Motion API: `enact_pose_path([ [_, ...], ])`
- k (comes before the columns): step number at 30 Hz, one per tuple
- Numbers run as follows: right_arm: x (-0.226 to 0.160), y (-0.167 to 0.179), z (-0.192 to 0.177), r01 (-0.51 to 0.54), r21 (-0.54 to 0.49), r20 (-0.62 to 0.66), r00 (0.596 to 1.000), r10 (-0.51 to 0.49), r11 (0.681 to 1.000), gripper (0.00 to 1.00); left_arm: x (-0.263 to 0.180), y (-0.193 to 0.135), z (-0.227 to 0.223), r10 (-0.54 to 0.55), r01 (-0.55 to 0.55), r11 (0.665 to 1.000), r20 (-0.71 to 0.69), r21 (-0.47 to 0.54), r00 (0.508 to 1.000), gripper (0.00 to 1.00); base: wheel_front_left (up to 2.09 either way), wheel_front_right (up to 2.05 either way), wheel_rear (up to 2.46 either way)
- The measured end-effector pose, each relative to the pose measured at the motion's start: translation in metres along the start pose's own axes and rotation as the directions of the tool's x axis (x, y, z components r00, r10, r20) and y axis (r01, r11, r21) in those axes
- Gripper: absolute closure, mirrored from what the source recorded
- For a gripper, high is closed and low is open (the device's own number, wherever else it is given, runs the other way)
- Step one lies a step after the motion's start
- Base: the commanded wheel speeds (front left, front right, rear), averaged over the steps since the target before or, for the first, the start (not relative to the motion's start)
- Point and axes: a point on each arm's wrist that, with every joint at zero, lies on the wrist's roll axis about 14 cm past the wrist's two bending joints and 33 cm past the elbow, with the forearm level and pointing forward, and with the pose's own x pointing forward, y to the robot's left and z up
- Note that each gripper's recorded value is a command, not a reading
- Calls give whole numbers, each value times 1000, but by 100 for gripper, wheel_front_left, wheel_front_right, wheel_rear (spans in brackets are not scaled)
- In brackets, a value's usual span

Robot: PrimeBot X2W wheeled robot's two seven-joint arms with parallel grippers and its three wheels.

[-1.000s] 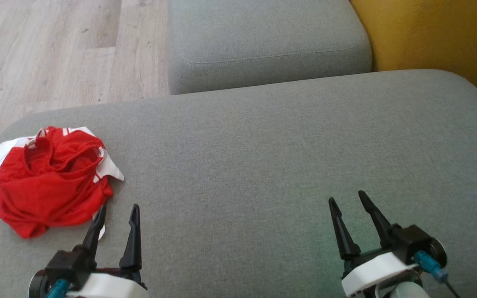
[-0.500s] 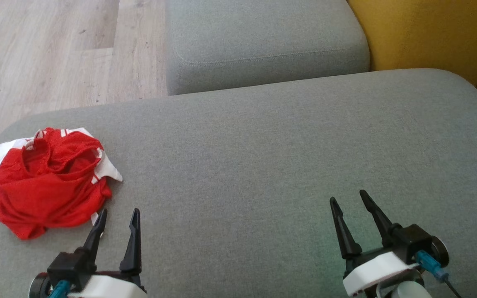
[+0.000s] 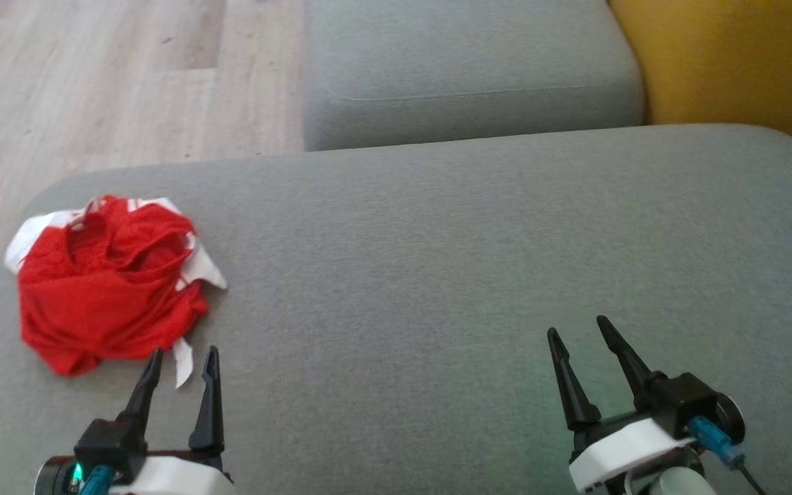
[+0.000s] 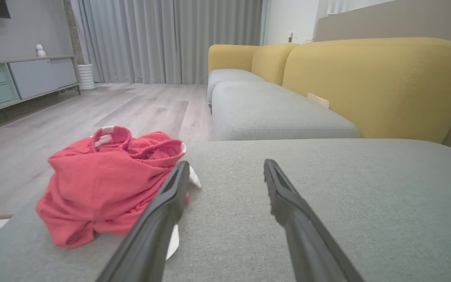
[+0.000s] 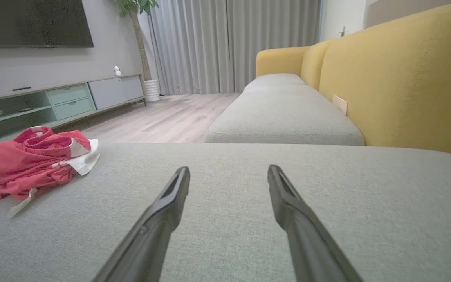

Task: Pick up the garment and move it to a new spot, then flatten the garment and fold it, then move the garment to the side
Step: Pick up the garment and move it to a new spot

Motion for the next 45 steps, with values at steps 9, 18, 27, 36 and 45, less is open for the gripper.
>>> enact_pose_path([
  [9,19,32,-3,-112,1,-14,994,112,994,0,-24,42,0,146,-146,989,1,17,989,0,0,0,0],
  [18,34,74,-5,-251,-8,-27,968,251,968,0,-68,81,-7,302,-301,953,-21,25,953,0,0,0,0],
  [27,42,105,-9,-348,-12,-44,937,347,937,0,-101,107,-6,416,-415,909,-16,31,909,0,0,0,0],
  [36,43,114,-29,-387,-18,-102,918,383,922,0,-103,115,6,447,-447,893,11,51,894,0,0,0,0],
  [45,61,103,-54,-377,-28,-161,916,368,926,0,2,100,99,207,-257,952,267,167,941,0,0,0,0],
])
